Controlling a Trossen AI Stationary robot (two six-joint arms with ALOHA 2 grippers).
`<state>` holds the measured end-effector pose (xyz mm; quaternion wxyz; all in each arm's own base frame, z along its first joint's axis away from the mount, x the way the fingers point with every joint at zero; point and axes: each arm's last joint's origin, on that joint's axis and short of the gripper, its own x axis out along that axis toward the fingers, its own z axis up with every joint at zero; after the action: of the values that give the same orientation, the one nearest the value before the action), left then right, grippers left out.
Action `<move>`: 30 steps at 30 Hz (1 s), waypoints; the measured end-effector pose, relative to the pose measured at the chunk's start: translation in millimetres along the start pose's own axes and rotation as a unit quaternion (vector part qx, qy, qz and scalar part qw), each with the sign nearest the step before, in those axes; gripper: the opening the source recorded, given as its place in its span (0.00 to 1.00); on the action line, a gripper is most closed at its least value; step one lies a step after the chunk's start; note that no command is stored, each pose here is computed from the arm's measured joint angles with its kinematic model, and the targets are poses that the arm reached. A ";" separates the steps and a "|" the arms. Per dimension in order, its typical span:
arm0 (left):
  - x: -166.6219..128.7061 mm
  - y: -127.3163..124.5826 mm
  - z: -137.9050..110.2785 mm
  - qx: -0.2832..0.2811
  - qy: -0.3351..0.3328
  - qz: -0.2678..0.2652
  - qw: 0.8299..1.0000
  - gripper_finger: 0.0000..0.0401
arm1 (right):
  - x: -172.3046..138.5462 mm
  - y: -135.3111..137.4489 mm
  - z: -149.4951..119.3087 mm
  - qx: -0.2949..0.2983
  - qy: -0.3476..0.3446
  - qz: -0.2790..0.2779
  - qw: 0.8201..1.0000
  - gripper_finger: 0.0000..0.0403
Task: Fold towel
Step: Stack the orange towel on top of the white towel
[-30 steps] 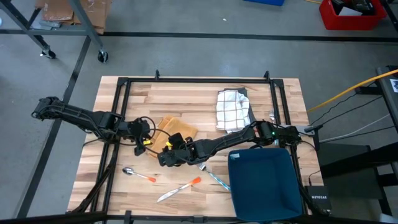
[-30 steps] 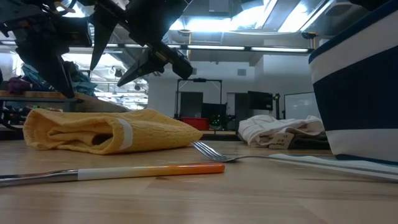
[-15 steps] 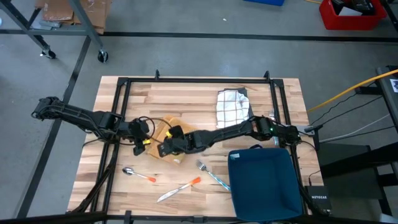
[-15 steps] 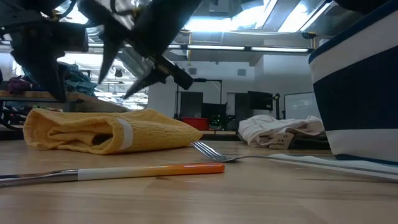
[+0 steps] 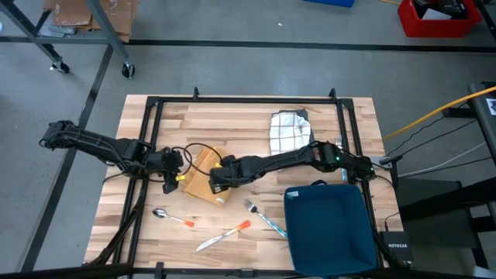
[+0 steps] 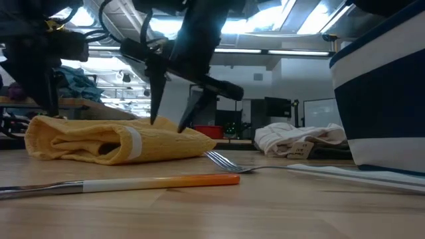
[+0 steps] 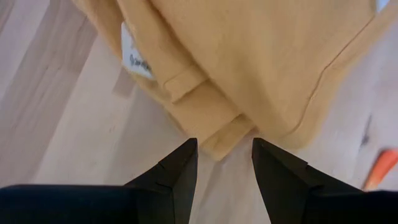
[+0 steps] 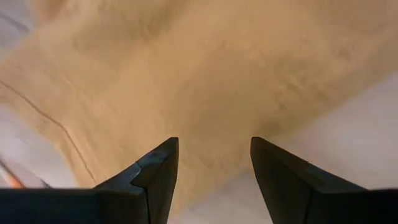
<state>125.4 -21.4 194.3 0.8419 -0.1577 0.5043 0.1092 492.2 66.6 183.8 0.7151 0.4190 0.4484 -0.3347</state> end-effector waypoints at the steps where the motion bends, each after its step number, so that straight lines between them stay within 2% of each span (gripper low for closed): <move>1: 0.0 -0.8 1.3 -0.007 -0.007 -0.004 1.000 0.36 | -0.2 -0.7 -1.7 0.007 0.009 -0.003 1.000 0.51; 4: 2.3 -2.7 3.8 -0.033 -0.026 -0.017 0.999 0.36 | -0.9 -2.9 -7.1 0.011 0.025 -0.018 0.999 0.51; 8: 16.6 -1.9 -0.4 -0.041 -0.049 -0.031 0.997 0.36 | -2.0 -5.9 -12.9 0.005 0.034 -0.040 0.999 0.51; 15: 40.4 10.7 -13.6 -0.111 -0.092 0.024 0.989 0.36 | -4.1 -12.7 -15.3 -0.001 0.049 -0.074 0.996 0.51; 22: 39.6 17.4 -1.0 -0.127 -0.134 0.025 0.982 0.36 | -14.1 -18.8 -16.3 -0.018 0.079 -0.097 0.992 0.51; 26: 38.3 22.4 8.2 -0.137 -0.163 0.017 0.977 0.36 | -15.9 -27.1 -16.0 -0.019 0.101 -0.135 0.986 0.51; 30: 38.2 29.2 11.8 -0.148 -0.163 0.012 0.975 0.36 | -17.6 -34.1 -14.4 -0.018 0.117 -0.165 0.979 0.51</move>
<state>142.9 11.1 161.3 0.8787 -0.2541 0.3407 0.2172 451.2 66.8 186.3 0.5999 0.3625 0.5977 -0.3893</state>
